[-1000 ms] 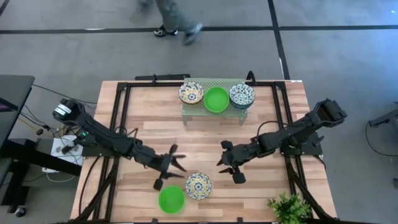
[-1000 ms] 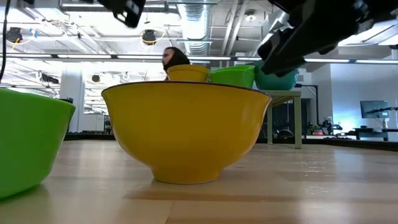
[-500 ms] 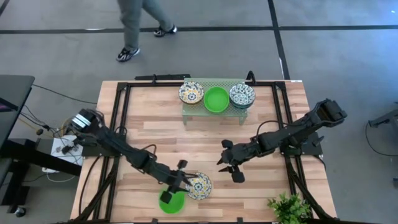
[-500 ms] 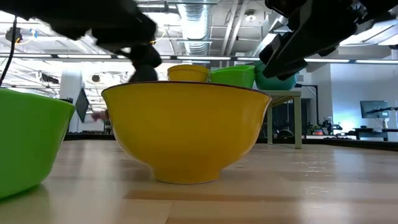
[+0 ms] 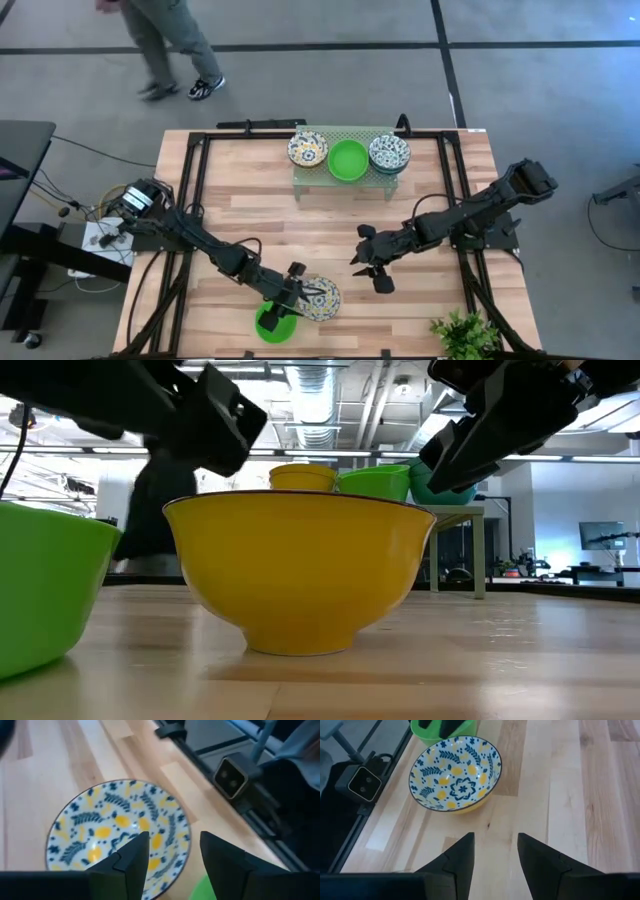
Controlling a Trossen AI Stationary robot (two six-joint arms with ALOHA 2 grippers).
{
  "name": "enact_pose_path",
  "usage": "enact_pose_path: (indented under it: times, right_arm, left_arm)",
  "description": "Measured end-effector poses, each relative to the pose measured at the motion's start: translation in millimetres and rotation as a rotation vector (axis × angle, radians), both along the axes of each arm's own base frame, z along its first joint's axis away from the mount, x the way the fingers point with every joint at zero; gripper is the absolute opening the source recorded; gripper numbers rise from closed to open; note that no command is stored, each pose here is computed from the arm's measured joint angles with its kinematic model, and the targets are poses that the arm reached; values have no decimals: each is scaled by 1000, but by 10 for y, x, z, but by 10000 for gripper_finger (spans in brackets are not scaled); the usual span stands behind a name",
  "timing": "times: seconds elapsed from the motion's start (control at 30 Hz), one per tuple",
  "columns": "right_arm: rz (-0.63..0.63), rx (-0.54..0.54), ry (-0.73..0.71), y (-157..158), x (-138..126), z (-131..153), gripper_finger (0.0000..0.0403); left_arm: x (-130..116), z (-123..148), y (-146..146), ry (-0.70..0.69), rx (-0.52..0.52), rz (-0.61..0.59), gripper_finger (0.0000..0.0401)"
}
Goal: Pick & Place Mini bowls
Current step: Stack the yellow bowl on the yellow bowl on the shelf
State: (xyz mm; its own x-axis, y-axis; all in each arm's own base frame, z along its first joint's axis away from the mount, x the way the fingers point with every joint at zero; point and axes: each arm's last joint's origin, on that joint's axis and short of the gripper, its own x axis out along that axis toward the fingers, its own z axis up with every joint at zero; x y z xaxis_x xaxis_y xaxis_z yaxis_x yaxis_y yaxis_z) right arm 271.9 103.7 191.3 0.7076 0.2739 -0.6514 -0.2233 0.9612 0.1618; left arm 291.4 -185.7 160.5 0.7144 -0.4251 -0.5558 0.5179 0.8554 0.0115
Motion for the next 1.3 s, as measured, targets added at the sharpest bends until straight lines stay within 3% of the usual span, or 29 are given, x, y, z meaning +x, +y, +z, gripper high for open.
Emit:
enact_pose_path:
  times: [0.33, 0.63, 0.9, 1.0, 1.1, 1.3]
  right_arm:
    - [0, -2, 4, -1, -2, -3, 141]
    - [0, -3, 6, -1, -4, -5, 144]
    - [0, -3, 8, -2, -5, -6, 141]
    - [0, -4, 8, -2, -5, -6, 144]
    - [0, -4, 10, -3, -6, -8, 145]
    - [0, -5, 13, -3, -8, -10, 143]
  left_arm:
    - [-22, -176, 8, 79, 80, -21, 155]
    - [52, -294, 127, 110, 122, 41, 136]
    - [71, -291, 154, 103, 127, 54, 48]
    - [81, -216, 159, 71, 121, 72, 14]
    - [31, -129, 187, 61, 145, 115, 15]
    - [-143, 530, 350, -118, 180, 267, 16]
